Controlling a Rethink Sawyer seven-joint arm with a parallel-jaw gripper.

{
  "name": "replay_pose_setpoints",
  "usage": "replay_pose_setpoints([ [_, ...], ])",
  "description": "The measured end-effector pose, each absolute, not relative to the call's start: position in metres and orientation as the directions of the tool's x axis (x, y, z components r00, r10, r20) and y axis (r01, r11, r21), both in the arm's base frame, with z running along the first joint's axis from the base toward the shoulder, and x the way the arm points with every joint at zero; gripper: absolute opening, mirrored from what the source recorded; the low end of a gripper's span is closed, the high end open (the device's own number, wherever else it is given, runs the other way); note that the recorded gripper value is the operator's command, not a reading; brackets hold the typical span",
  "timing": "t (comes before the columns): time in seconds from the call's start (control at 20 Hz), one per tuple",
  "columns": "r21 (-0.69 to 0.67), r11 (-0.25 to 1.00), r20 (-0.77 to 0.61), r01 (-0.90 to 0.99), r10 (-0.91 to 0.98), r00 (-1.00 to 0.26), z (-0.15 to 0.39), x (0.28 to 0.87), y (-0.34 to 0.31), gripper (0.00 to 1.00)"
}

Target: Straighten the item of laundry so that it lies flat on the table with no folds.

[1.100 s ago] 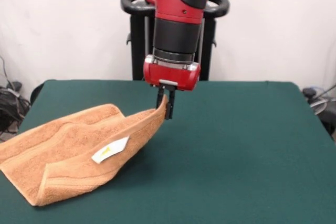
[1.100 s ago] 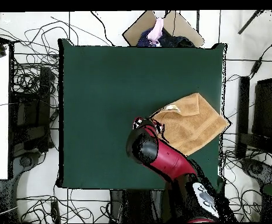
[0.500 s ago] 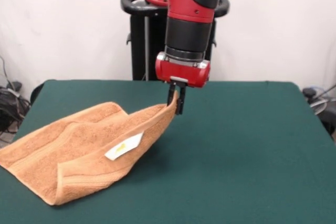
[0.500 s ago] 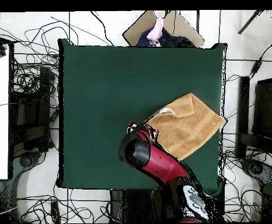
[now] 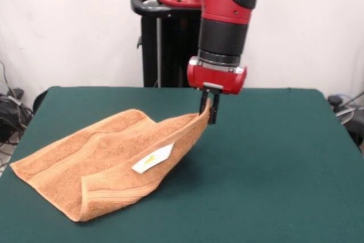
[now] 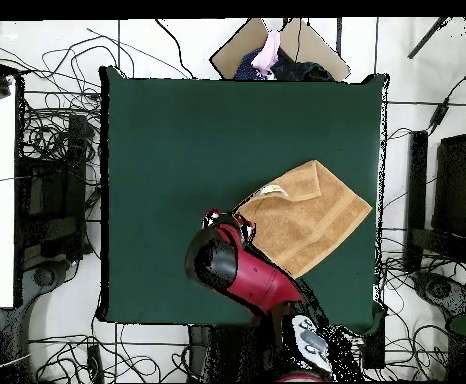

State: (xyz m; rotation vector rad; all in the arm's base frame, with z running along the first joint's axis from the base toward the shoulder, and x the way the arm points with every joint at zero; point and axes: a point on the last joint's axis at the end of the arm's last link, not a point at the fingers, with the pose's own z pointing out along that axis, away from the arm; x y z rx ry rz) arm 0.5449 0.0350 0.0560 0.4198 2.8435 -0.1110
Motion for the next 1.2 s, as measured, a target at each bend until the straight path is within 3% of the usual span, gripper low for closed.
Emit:
replay_pose_setpoints([
  [0.85,-0.043,0.933,-0.268,0.358,0.334,-0.904,0.048,0.518,0.067,0.00],
  [0.9,-0.041,0.929,-0.270,0.369,0.345,-0.899,0.048,0.518,0.067,1.00],
  [1.2,-0.049,0.928,-0.273,0.368,0.342,-0.899,0.049,0.516,0.070,1.00],
])
